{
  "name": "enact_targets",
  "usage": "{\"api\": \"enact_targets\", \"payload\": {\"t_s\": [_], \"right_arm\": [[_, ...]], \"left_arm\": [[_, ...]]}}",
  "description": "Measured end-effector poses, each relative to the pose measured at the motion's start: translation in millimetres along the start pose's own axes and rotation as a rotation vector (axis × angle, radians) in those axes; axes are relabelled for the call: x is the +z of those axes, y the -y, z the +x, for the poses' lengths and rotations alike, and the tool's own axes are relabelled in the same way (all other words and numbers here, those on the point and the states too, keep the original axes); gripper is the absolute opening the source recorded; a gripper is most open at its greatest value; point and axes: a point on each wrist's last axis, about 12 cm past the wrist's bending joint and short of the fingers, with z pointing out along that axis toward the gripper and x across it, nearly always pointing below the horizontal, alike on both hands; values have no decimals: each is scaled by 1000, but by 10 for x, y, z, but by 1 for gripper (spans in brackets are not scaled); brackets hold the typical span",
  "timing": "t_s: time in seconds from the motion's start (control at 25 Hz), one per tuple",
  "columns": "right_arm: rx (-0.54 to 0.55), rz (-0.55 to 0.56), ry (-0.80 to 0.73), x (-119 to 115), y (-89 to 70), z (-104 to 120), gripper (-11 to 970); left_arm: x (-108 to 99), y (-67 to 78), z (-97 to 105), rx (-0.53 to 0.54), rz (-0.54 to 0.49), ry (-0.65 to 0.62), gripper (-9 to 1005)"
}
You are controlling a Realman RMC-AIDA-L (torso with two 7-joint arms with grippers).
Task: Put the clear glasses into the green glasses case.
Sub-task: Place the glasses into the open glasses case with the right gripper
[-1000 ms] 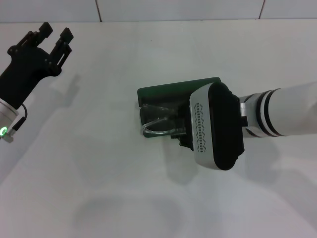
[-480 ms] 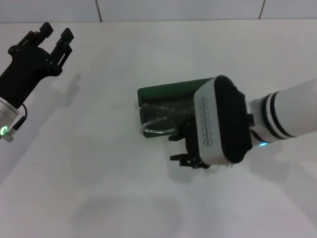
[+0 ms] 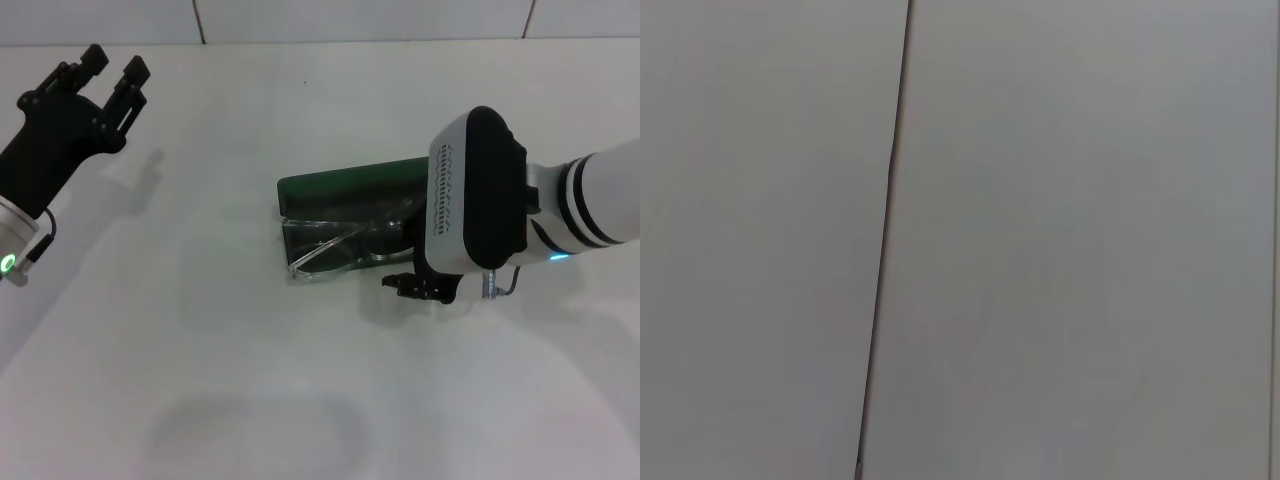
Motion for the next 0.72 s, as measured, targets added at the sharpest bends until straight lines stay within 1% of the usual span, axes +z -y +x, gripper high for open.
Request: {"api": "enact_targets", "payload": {"t_s": [0.24,0.36,0.52,0.64,0.72], "right_arm": [[5,30,14,-17,35,-4,424],[4,18,40,-59,0,-42,427],[-30,-35,111,-103,-106,-134,430],[-45,-68,156,-75,-134,-205,433],[-50,-77,176,-10,-139,-237,435]], "left_arm": [[-10,7,8,-3,-1,0,516],[-19,6,11,-3,-2,-1,516],[-16,8,11,-4,-1,-1,516],[7,12,3,-3,3,2,516],[27,19,-3,-2,8,4,516]]}}
